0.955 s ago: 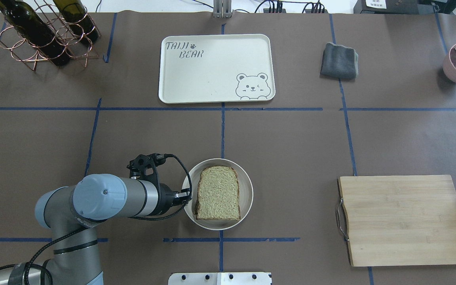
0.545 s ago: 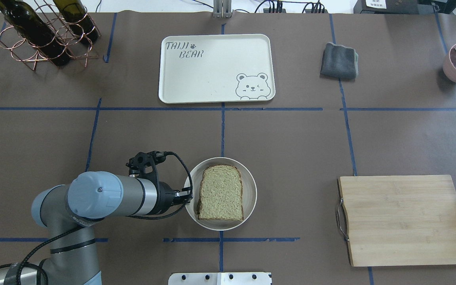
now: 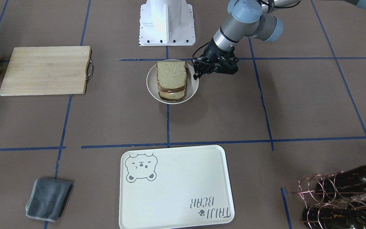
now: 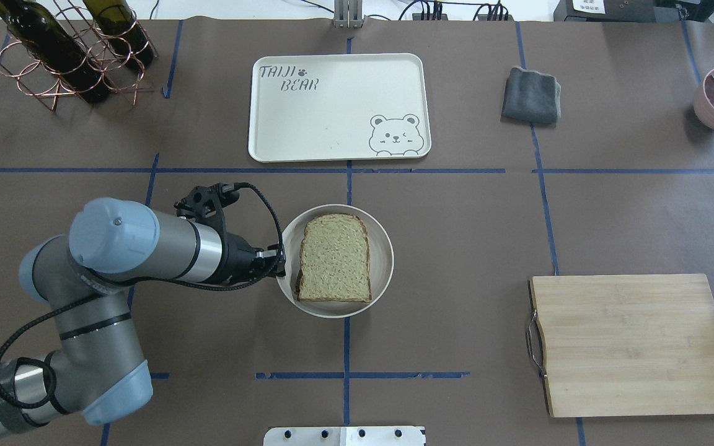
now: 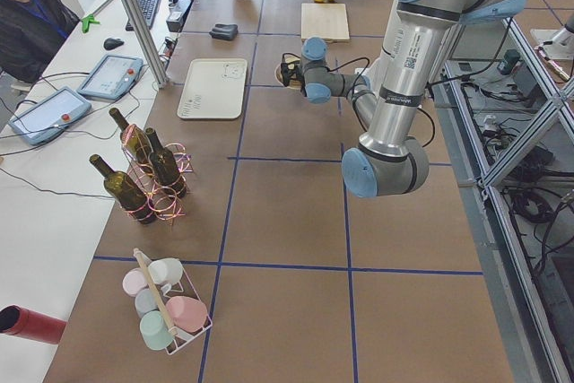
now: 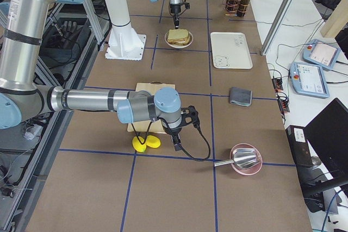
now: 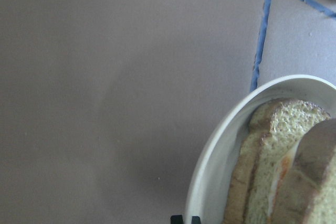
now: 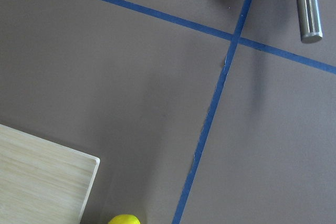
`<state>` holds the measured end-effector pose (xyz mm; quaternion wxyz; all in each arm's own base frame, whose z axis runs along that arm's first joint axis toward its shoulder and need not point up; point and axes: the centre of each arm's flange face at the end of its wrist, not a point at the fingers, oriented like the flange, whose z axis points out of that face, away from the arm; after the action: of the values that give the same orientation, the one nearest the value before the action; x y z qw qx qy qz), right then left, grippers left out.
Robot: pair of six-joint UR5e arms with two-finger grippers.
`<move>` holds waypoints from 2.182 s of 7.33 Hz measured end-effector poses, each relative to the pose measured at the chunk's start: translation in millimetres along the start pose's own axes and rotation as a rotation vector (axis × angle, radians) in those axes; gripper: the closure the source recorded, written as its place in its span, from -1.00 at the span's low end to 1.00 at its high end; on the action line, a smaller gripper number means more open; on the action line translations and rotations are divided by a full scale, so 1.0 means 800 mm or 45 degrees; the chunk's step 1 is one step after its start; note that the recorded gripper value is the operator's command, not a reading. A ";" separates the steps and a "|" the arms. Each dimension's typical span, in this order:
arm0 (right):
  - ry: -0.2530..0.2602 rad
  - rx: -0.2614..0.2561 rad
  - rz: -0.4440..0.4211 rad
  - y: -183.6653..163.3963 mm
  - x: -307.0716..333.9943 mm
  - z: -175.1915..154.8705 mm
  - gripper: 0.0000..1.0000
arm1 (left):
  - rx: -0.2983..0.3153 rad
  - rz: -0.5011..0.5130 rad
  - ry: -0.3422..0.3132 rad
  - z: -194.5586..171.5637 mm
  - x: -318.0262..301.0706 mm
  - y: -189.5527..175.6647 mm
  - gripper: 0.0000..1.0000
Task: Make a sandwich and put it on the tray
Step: 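Lift and carry the plate with the left gripper onto the white tray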
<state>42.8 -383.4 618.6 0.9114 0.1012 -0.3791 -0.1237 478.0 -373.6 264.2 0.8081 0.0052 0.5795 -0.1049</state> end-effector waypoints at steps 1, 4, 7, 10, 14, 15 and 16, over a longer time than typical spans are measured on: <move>0.000 -0.001 0.001 0.000 0.001 0.000 -1.00 | 0.017 0.018 0.006 -0.014 0.003 -0.033 1.00; 0.004 -0.006 0.007 0.001 0.003 0.002 -1.00 | 0.056 0.052 -0.011 -0.016 0.029 -0.133 1.00; 0.005 -0.016 0.027 0.004 0.007 0.006 -1.00 | 0.111 0.041 -0.075 0.010 0.068 -0.243 1.00; 0.006 -0.016 0.029 0.003 0.007 0.007 -1.00 | 0.120 0.012 -0.150 0.044 0.111 -0.334 1.00; 0.003 -0.014 0.028 0.002 0.006 0.006 -1.00 | 0.131 0.013 -0.139 0.099 0.076 -0.390 1.00; 0.003 -0.012 0.026 0.001 0.006 0.006 -1.00 | 0.133 0.019 -0.131 0.106 0.067 -0.394 0.60; 0.003 -0.012 0.025 0.001 0.006 0.005 -1.00 | 0.133 0.023 -0.125 0.111 0.062 -0.396 -0.12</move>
<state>43.0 -384.2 625.1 0.9135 0.0934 -0.3784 -0.1164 520.5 -702.9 282.9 0.8352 0.0476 0.5328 -0.1278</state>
